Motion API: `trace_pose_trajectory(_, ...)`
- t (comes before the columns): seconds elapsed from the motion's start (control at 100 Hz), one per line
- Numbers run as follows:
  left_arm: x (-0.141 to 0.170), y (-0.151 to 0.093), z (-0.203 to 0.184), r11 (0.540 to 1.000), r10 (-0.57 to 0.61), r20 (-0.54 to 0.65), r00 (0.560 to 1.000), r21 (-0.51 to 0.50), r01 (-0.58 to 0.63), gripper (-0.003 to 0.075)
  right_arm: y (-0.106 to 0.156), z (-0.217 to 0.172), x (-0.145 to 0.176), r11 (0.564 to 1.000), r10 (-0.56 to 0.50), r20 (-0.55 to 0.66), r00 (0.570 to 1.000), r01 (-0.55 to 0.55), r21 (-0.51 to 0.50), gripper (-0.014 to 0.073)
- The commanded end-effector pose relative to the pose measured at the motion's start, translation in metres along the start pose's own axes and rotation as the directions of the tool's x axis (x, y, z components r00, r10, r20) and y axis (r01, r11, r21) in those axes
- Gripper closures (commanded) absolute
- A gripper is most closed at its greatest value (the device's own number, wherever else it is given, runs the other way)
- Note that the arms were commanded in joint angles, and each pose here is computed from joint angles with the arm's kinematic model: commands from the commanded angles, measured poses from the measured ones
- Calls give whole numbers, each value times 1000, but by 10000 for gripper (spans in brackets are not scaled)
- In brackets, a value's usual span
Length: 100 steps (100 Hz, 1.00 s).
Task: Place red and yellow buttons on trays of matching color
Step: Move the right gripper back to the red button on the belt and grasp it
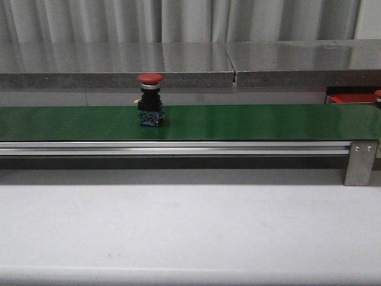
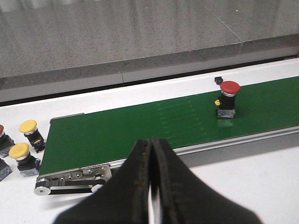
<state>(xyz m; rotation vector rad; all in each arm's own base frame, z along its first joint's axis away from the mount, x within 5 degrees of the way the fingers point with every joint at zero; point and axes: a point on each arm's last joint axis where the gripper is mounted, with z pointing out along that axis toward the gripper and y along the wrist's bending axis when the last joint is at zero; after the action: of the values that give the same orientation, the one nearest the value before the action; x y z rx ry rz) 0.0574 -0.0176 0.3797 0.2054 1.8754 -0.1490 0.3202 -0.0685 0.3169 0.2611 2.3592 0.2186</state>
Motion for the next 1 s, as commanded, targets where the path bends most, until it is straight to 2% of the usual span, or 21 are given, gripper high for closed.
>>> trace_pose_trajectory(0.0,-13,0,-3,1000,-13,87,996,2,13,741,31,-20,-13,993,-111,76,991,114,-37,-1)
trace_pose_trajectory(0.25,-13,0,-3,1000,-13,87,996,2,13,741,97,-16,-3,946,-271,68,960,279,-167,-1)
trace_pose_trajectory(0.56,-13,0,-3,1000,-13,87,996,2,13,741,144,-1,4,868,-445,-49,894,417,-271,-1)
trace_pose_trajectory(0.78,-13,0,-3,1000,-14,87,996,3,14,741,177,10,1,782,-572,-76,817,515,-350,-1)
trace_pose_trajectory(0.99,-13,0,-3,1000,-14,87,996,3,14,741,210,28,3,649,-714,-64,697,625,-435,-1)
